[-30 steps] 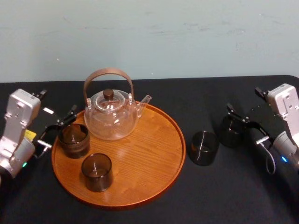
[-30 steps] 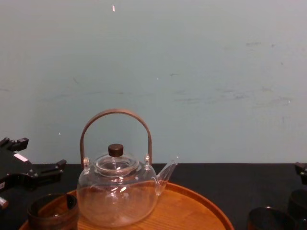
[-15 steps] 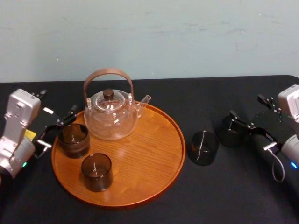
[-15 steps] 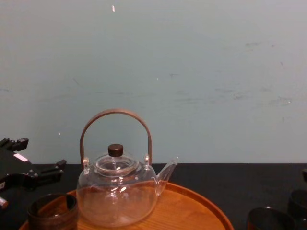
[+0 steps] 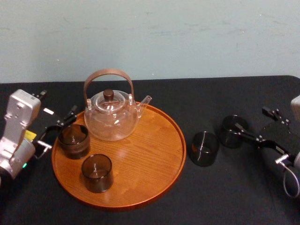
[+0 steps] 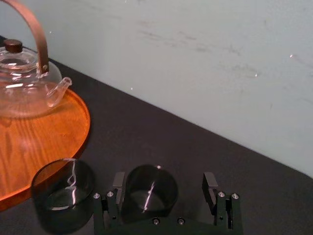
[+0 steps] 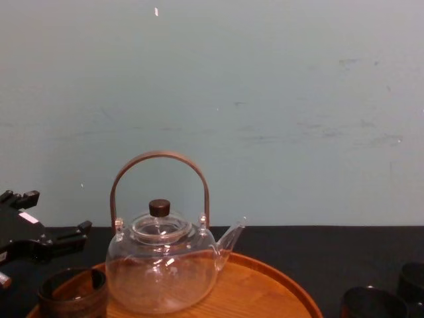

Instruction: Pick up the glass from the table and place it on the tray.

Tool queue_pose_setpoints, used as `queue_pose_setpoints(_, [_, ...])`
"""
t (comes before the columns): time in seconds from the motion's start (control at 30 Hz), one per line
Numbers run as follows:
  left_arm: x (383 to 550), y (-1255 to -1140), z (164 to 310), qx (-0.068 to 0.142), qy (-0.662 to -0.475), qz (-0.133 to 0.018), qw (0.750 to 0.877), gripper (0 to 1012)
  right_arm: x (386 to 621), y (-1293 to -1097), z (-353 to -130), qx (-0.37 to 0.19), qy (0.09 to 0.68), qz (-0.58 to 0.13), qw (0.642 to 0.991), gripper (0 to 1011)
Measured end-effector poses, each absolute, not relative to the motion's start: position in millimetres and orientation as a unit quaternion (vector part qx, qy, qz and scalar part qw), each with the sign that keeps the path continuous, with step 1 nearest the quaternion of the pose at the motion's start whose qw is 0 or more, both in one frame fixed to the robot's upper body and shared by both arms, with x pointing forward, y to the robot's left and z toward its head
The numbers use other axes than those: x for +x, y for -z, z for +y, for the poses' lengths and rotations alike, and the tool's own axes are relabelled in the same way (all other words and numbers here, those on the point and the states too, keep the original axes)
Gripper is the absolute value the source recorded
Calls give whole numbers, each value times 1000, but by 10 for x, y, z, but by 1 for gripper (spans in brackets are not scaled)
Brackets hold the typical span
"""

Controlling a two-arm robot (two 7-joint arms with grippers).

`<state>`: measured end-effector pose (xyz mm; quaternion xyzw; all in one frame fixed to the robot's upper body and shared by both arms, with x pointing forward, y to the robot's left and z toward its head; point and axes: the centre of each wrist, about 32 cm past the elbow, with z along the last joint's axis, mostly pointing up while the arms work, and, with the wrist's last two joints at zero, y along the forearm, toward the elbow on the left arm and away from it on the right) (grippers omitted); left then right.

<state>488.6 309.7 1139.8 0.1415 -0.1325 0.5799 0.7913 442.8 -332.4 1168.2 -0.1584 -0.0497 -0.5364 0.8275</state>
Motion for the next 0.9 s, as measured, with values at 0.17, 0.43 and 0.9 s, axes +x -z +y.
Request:
queue_pose_setpoints(0.17, [4886,-11398,3097,141,-580,-132,791,1001,4351,-11696,-3348,-168,530,-35,831,1002])
queue_pose_setpoints(0.43, [4886,-11398,3097,141,-580,-132,791,1001,4270,-11692,-3371,-187,515,-17,836,1002])
queue_pose_setpoints(0.9, [4886,-11397,3097,142,-580,-132,791,1002,4318,-11645,-3358,-198,516,15,833,1002])
